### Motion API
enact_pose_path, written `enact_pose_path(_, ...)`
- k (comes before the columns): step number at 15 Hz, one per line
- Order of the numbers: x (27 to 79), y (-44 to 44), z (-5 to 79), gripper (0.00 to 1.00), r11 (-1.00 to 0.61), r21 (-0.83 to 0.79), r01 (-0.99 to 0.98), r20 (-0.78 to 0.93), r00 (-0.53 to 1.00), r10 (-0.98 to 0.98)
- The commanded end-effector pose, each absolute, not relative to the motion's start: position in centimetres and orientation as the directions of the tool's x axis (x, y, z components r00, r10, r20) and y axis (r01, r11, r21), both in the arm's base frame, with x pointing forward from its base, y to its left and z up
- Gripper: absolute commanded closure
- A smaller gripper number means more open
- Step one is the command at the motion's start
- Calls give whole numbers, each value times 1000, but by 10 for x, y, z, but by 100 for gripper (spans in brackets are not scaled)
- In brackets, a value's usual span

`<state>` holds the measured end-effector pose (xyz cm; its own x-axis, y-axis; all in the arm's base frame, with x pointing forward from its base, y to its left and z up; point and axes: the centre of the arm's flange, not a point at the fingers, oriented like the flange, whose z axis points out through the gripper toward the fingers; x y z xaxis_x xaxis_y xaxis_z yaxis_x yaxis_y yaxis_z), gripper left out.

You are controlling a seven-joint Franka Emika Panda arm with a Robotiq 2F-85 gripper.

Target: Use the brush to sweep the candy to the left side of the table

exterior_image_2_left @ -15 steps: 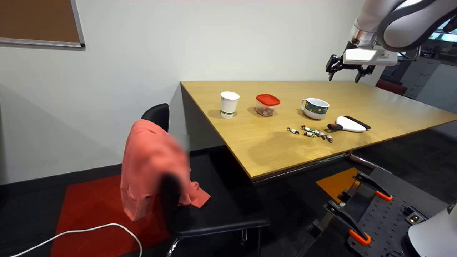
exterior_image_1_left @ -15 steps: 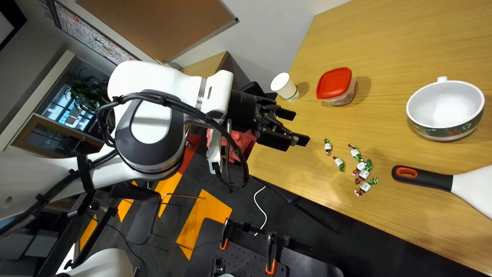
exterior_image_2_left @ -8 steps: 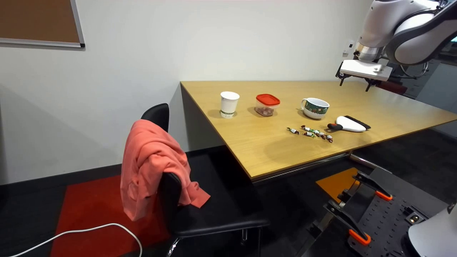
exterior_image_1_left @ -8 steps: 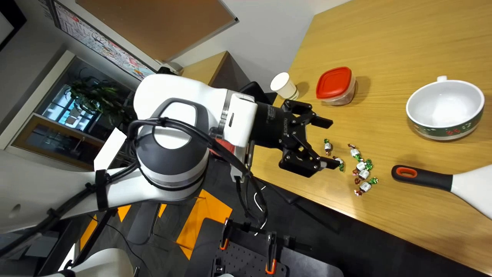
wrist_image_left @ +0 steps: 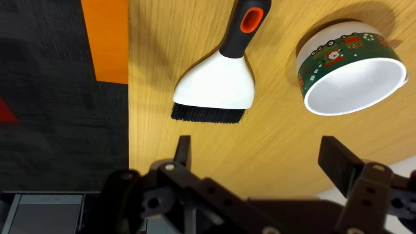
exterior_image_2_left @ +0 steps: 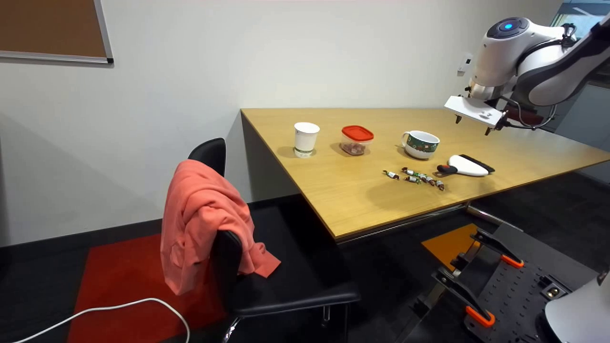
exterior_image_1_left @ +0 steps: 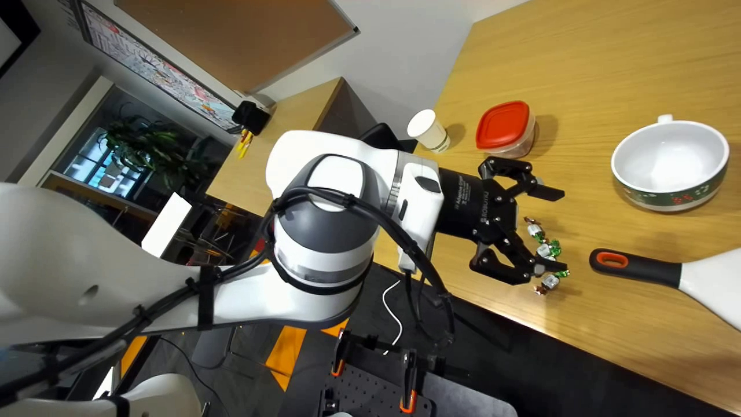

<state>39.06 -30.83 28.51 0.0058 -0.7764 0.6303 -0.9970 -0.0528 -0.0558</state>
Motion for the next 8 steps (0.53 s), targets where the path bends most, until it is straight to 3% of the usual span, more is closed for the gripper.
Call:
enact_pose_path(1,392,-309,284,0,-53,-55,-997,630,6,-776)
enact_pose_path(8,404,-330,265,0,-5,-101,-995,580,-55,-813)
